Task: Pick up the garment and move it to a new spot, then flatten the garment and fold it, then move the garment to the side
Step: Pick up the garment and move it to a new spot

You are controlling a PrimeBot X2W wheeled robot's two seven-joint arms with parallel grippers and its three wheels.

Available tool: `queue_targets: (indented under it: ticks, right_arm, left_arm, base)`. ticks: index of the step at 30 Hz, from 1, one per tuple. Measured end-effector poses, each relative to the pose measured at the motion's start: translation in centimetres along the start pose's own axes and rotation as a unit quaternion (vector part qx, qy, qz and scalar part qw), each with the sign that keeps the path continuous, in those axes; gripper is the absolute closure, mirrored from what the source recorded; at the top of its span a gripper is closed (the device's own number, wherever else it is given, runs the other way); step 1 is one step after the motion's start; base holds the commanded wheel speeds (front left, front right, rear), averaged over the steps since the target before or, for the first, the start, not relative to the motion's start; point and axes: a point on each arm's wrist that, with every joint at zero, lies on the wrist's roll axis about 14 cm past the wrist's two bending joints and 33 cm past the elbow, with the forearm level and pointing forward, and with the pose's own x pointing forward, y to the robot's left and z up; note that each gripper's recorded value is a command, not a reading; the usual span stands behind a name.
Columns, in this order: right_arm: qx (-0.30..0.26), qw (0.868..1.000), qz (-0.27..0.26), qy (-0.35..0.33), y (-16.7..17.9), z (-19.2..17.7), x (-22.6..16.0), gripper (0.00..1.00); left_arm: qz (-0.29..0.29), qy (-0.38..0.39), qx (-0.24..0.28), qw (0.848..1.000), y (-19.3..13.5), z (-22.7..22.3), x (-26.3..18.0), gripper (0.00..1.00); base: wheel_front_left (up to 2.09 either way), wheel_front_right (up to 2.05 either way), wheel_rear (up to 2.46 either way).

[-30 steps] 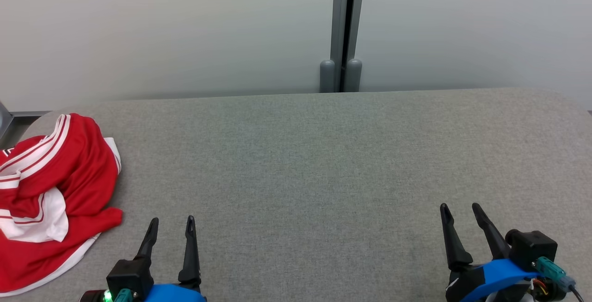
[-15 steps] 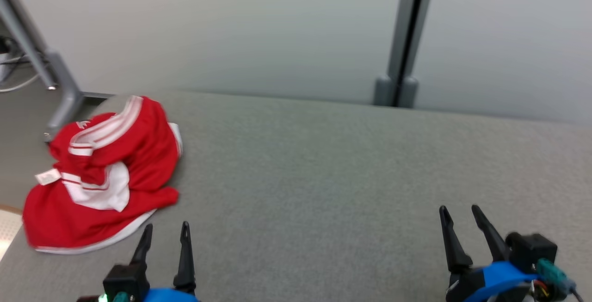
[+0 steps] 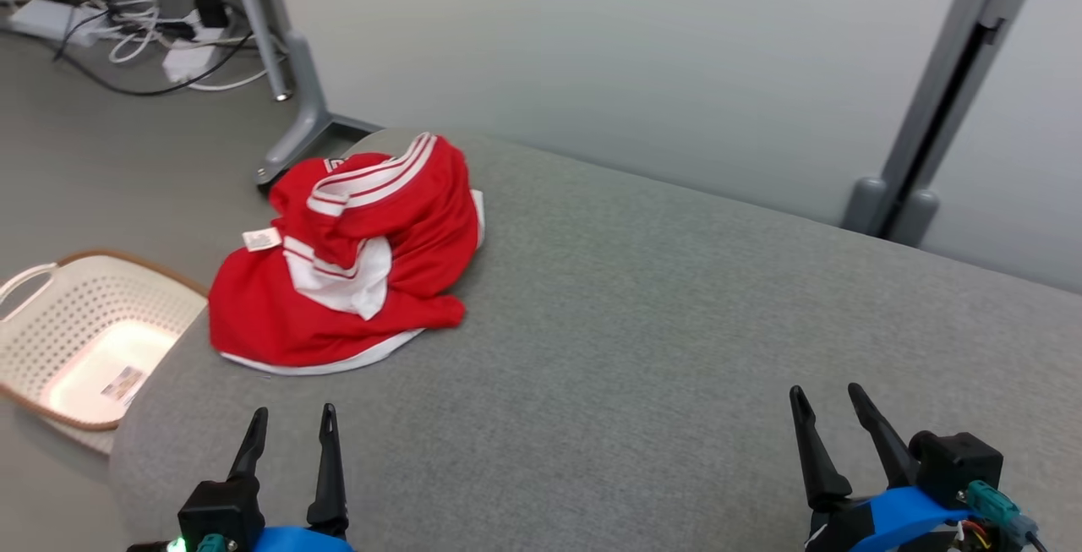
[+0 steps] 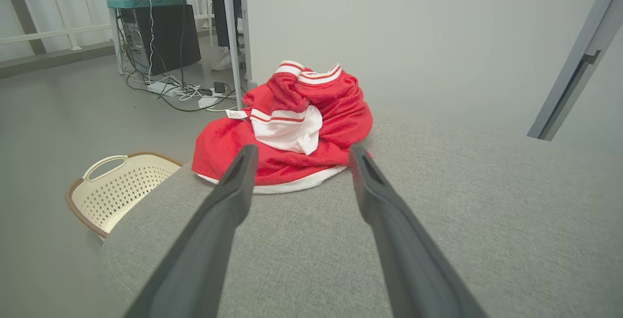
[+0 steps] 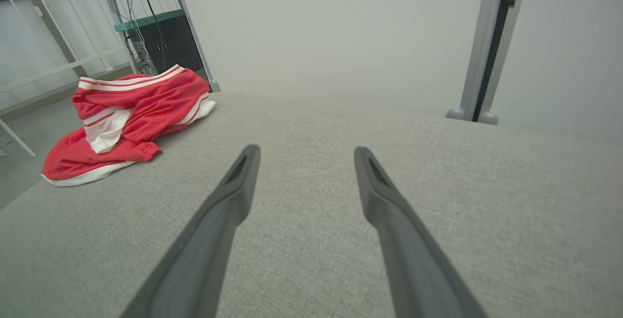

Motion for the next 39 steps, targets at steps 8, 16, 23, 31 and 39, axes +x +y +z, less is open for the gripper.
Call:
queue_targets:
  ticks: [8, 16, 23, 31, 39]
  right_arm:
    - [0.006, 0.999, 0.032, 0.014, 2.1, -1.1, 1.2, 0.0]
    - [0.008, 0.999, 0.03, 0.019, 1.9, -1.5, 1.0, 0.0]
    - [0.02, 1.0, 0.008, 0.021, 0.2, -1.9, 1.2, 0.0]
    - [0.032, 0.999, -0.024, 0.026, -2.5, -2.8, 1.4, 0.0]
    - [0.035, 0.995, -0.088, 0.036, -8.0, -4.4, 1.6, 0.0]
  left_arm:
    - [0.034, 0.007, 0.0, 0.999, 2.2, -0.3, -1.4, 0.0]
    - [0.037, 0.013, -0.004, 0.999, 2.2, -0.4, -1.4, 0.0]
    - [0.022, -0.029, -0.04, 0.999, 2.0, 4.8, 2.1, 0.0]
    - [0.004, -0.036, -0.048, 0.998, 3.1, 11.3, 9.4, 0.0]
    - [0.009, 0.103, 0.001, 0.995, 3.9, 8.5, 18.8, 0.0]
  base:
    - [0.0, 0.0, 0.0]
    - [0.0, 0.0, 0.0]
    - [0.0, 0.0, 0.0]
    - [0.0, 0.0, 0.0]
    - [0.0, 0.0, 0.0]
